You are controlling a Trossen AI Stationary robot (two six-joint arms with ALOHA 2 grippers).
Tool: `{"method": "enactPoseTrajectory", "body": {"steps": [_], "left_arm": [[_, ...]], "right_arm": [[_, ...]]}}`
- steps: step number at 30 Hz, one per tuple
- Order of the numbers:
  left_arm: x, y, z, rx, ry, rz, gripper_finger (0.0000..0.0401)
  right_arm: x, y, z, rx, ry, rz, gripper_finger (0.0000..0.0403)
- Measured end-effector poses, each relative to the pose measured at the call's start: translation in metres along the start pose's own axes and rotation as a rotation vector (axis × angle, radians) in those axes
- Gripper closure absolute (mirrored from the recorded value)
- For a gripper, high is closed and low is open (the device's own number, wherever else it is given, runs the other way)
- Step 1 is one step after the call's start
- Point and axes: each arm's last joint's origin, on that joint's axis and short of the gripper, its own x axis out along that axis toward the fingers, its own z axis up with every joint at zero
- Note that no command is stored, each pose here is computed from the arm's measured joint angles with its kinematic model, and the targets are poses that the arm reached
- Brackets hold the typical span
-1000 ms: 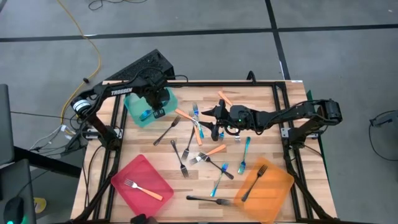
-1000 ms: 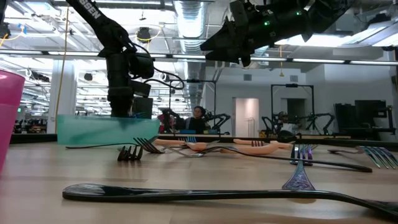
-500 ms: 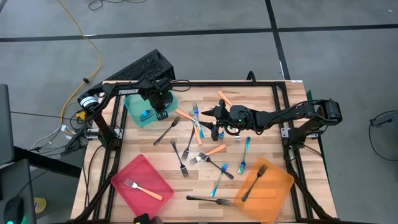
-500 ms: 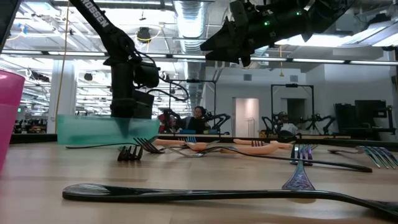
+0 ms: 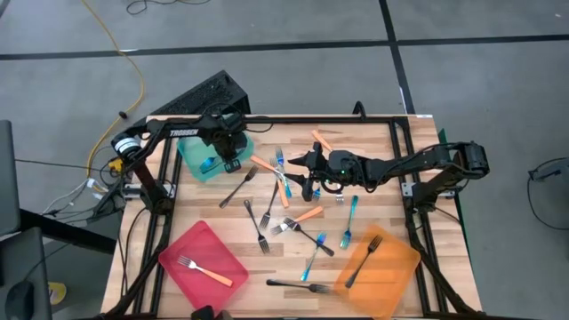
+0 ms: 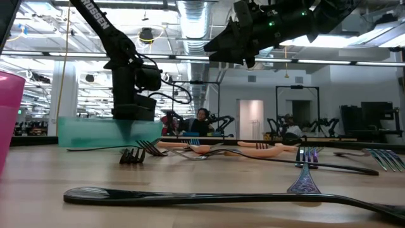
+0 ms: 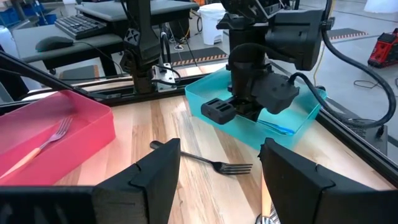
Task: Sort silverware by color (type)
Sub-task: Put the blue fork into the blue bin
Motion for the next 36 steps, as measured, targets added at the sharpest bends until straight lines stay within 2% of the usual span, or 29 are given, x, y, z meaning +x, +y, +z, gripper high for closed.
{"method": "enactPoseTrajectory", "body": {"steps": [19,36], "left_arm": [[0.0018,0.0006,-0.0011,-0.009,0.004,0.027,0.0398],[0.0002,0.0019,0.0028,-0.022,-0.026,0.038,0.034]], "right_arm": [[0.0,0.0,0.0,0.0,0.0,0.0,0.0161],[0.0,0.0,-0.0001,0.0,0.001,0.0,0.0161]]}}
